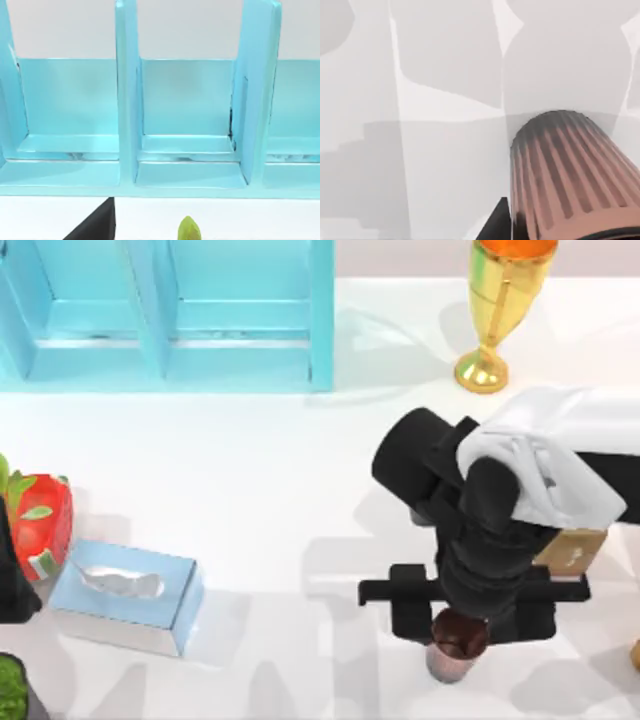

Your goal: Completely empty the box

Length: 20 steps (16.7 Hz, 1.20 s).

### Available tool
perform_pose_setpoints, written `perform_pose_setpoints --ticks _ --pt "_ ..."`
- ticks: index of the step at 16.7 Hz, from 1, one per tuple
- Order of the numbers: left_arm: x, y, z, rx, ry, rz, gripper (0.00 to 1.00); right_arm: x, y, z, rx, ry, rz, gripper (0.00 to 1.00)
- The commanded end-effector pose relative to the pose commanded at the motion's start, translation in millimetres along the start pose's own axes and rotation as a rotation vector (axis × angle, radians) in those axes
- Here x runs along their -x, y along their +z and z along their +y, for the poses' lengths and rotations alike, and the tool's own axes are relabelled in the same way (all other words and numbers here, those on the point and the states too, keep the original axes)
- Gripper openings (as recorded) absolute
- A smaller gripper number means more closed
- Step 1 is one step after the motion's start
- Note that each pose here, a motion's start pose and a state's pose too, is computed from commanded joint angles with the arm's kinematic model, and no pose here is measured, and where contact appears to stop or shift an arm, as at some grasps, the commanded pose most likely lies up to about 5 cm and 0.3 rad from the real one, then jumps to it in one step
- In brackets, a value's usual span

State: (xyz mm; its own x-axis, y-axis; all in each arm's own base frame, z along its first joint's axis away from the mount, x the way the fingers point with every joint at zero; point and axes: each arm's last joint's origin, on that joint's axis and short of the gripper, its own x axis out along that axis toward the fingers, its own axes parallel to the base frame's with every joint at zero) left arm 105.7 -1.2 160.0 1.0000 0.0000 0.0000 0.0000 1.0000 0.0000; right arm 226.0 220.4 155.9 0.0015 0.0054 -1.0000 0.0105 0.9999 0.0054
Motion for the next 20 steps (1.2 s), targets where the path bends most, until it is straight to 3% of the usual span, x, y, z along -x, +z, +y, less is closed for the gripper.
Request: perform_pose_setpoints --ticks 4,5,14,20 --pt "0 0 0 0.000 0.000 0.000 1.00 0 0 0 0.000 0.000 0.000 0.98" --pt "0 0 0 0.000 0.000 0.000 1.00 0 0 0 0.000 0.000 0.000 1.00" --pt "0 0 0 0.000 0.000 0.000 1.00 1 0 0 -0.002 0.000 0.000 1.00" --pt "0 0 0 0.000 0.000 0.000 1.00 39 3 4 -0.003 -0.038 0.035 1.00"
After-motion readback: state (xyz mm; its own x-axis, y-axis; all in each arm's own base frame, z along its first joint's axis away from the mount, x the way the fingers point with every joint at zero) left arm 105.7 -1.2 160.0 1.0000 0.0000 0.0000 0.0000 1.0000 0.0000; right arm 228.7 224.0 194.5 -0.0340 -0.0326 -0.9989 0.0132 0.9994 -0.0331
